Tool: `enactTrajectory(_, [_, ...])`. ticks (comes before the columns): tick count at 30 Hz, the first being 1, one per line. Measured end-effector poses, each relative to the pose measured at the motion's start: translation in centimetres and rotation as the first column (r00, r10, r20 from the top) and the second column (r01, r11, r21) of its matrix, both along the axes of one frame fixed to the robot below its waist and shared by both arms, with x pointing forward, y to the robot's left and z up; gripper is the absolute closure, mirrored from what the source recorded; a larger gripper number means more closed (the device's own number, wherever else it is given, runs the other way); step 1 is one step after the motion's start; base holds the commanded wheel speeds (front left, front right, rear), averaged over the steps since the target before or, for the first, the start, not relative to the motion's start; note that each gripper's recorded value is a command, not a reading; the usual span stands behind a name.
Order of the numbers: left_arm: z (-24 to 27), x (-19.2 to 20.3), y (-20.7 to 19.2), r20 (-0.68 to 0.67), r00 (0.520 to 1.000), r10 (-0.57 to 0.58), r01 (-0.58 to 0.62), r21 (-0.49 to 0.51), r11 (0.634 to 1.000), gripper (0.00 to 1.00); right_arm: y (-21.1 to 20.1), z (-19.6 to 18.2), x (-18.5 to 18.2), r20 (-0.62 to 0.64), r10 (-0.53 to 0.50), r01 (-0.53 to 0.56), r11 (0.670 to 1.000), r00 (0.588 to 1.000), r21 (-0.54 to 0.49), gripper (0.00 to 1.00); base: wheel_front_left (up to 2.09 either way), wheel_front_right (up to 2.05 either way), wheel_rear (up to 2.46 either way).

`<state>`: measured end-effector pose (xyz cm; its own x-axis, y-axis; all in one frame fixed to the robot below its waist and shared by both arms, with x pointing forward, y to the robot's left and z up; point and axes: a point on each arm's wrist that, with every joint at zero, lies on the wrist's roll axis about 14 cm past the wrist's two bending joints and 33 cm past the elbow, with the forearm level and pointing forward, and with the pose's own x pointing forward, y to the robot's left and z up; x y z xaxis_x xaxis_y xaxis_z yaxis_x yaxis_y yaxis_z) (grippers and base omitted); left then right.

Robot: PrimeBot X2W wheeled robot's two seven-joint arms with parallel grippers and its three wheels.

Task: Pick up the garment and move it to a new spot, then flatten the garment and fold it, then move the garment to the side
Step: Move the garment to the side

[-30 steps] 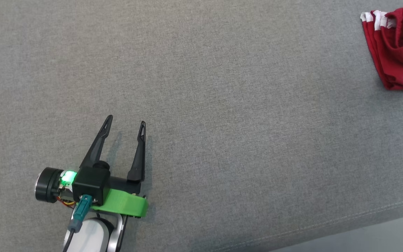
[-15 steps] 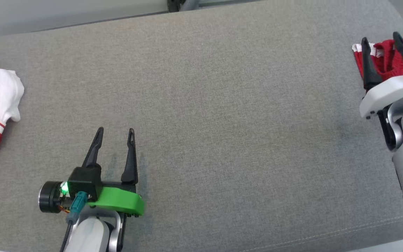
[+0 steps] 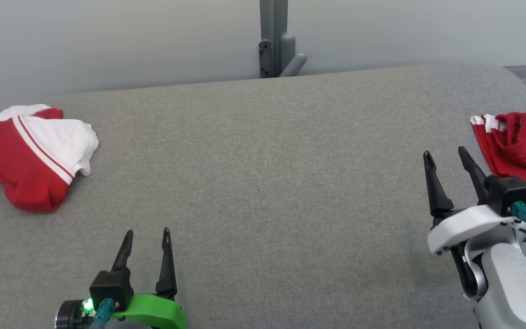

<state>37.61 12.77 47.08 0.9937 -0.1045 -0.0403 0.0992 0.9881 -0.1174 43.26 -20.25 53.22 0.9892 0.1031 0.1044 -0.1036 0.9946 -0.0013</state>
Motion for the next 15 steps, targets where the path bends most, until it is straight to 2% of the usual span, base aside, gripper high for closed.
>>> enactTrajectory(7, [0.5, -2.4, 2.5, 0.014, 0.997, 0.080, -0.080, -0.010, 0.997, 0.00, 2.8, 0.1, -2.7, 0.023, 0.010, -0.013, 0.994, 1.000, 0.108, 0.00, 0.00, 0.00, 0.00])
enactTrajectory(15, [1.7, -3.3, 3.6, 0.054, 0.992, 0.117, -0.116, -0.026, 0.993, 0.00, 4.6, -0.3, -5.2, 0.005, 0.037, -0.037, 0.990, 0.999, 0.136, 0.00, 0.00, 0.00, 0.00])
